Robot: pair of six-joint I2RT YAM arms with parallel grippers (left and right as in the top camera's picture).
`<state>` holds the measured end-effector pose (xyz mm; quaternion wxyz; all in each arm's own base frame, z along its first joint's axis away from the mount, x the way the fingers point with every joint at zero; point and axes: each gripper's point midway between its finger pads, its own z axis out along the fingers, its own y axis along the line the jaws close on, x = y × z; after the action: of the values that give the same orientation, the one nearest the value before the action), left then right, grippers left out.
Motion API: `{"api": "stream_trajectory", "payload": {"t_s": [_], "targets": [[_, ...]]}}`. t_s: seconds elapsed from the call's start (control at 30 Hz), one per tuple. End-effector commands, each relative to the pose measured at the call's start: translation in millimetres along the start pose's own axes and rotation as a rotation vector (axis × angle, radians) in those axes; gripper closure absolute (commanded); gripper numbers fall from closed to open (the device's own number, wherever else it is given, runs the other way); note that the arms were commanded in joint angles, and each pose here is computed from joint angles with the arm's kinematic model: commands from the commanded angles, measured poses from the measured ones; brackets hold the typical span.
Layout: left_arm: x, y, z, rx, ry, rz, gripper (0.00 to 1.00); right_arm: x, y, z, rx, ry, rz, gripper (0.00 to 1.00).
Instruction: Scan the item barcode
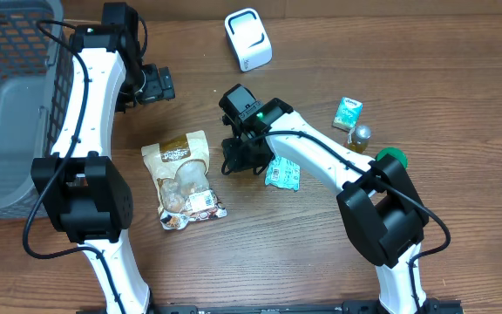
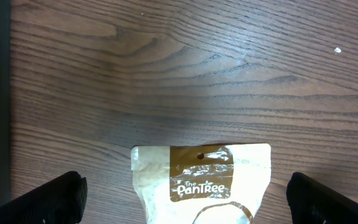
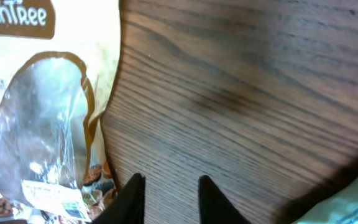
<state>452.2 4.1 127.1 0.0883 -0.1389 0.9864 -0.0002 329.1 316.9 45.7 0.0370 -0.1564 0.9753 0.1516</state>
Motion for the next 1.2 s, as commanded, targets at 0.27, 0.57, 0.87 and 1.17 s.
{"api": "stream_trajectory", "payload": {"t_s": [0.27, 0.57, 0.87, 1.17], "targets": [[-6, 0, -12, 0.000, -0.036, 0.019, 0.00, -6, -5, -4, 0.035, -0.038, -0.006, 0.86], [-6, 0, -12, 0.000, -0.036, 0.019, 0.01, 0, -11, 13, 0.035, -0.041, -0.007, 0.87], [-6, 0, -12, 0.000, -0.036, 0.019, 0.01, 7, -62, 34, 0.243, -0.121, 0.161, 0.90], [-6, 0, -12, 0.000, -0.036, 0.019, 0.00, 8, -72, 35, 0.287, -0.137, 0.181, 0.89]]}}
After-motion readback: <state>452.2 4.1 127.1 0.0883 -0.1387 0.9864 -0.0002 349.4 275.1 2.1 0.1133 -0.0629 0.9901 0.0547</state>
